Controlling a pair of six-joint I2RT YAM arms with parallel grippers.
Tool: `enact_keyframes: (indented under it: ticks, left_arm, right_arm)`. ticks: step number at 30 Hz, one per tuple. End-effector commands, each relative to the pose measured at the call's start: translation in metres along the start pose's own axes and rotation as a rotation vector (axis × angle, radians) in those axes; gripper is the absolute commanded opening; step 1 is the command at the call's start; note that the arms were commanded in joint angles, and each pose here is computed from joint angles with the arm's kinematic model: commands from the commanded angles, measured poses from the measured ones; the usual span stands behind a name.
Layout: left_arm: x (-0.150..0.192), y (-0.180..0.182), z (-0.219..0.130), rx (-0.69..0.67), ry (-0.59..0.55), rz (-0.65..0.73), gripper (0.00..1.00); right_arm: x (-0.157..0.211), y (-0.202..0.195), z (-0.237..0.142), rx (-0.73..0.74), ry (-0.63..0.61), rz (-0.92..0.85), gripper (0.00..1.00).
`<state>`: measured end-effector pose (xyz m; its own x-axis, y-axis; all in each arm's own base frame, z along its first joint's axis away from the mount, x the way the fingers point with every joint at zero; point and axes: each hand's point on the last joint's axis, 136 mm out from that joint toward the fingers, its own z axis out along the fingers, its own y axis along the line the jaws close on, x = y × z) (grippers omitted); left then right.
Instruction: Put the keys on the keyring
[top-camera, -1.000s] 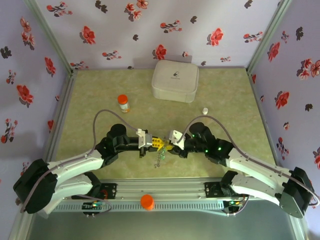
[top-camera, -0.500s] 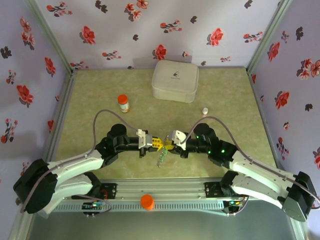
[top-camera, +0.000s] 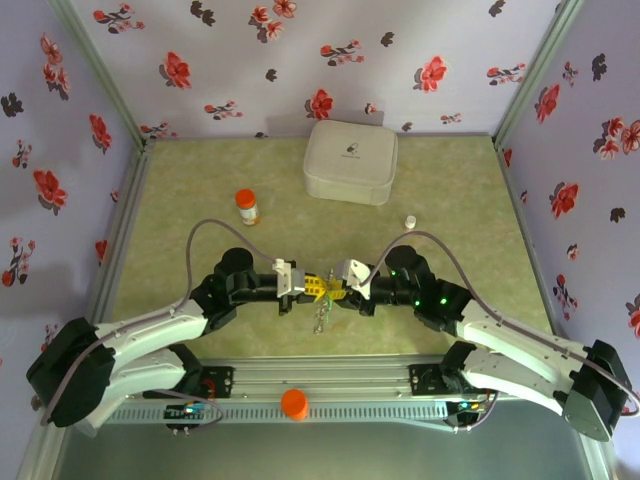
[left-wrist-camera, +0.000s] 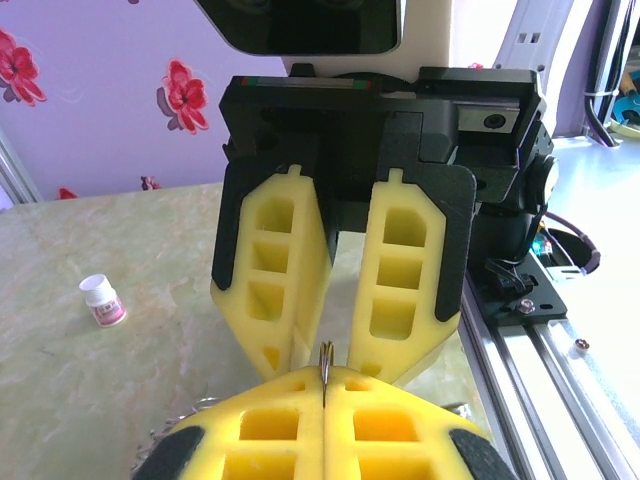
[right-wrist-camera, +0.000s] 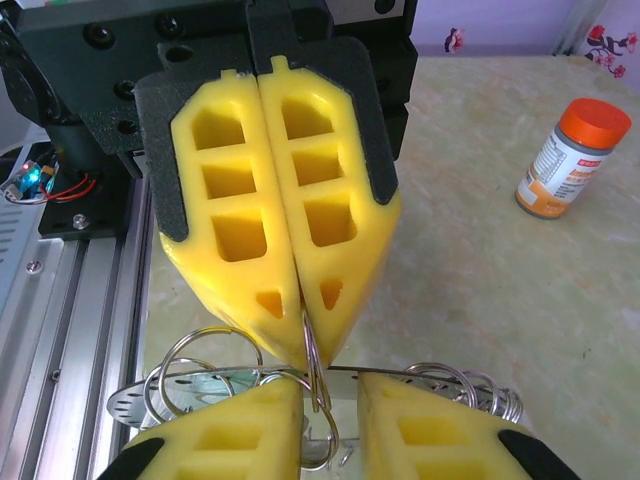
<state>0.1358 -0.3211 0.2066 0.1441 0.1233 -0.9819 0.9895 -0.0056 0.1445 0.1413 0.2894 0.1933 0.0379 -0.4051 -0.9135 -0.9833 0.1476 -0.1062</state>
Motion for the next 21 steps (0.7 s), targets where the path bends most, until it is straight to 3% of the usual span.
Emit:
enact_keyframes:
  ticks: [1,9,15,18,21]
  left_arm:
    - [-0.002,-0.001,-0.001,-0.001,-0.009,0.038,0.00]
    - [0.004,-0.001,-0.001,0.000,0.017,0.042,0.00]
    - [0.006,0.001,-0.001,-0.014,0.038,0.050,0.00]
    - [0.013,0.004,-0.002,-0.031,0.083,0.060,0.00]
    - [0.023,0.005,-0.003,-0.035,0.153,0.069,0.08]
  right_arm:
    - [-0.011,-0.005,-0.002,0.021,-0.041,-0.019,0.21]
    - [-0.012,0.000,-0.001,-0.011,-0.036,-0.014,0.15]
    - [-0.013,0.000,0.002,-0.022,-0.031,-0.021,0.00]
    - [-0.008,0.000,0.003,-0.027,0.007,-0.024,0.00]
    - [-0.006,0.000,0.002,-0.041,0.045,-0.029,0.00]
